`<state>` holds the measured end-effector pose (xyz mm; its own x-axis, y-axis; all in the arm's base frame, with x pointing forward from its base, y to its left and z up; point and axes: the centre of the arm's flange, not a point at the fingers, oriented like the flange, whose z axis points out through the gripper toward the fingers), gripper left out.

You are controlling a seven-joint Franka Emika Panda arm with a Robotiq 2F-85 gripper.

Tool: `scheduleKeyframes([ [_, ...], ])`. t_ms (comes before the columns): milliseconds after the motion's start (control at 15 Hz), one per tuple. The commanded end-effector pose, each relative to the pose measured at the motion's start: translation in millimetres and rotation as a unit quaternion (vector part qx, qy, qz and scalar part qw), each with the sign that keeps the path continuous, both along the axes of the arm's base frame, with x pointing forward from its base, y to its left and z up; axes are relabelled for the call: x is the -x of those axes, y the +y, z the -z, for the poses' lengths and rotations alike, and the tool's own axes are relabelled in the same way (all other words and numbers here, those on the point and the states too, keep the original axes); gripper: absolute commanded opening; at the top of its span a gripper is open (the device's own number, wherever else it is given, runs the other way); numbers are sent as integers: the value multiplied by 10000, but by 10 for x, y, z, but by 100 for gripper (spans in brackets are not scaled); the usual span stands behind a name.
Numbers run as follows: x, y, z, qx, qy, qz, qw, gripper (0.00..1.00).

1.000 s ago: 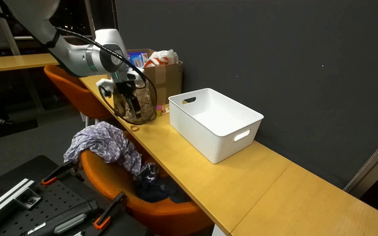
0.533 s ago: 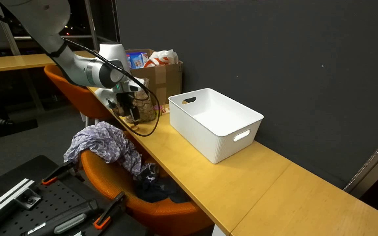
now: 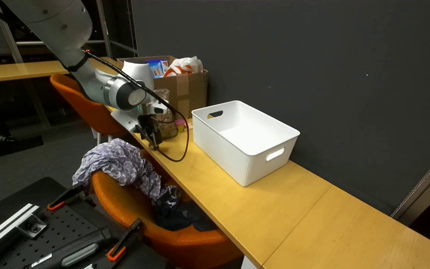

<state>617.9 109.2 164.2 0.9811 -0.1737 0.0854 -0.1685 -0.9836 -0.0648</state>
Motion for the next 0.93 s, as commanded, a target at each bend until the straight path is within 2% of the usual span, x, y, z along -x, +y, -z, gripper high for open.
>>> scheduleKeyframes([
  [0,-213,-56,108,-145,53,-249,9996,100],
  [67,-245,-54,110,-147,96,-286,9994,100],
  [133,-82,-49,82,-3,14,-186,9998,100],
  [400,-102,-106,132,93,34,-124,9999,100],
  [867,-140,5,226,106,-2,-271,9996,100],
])
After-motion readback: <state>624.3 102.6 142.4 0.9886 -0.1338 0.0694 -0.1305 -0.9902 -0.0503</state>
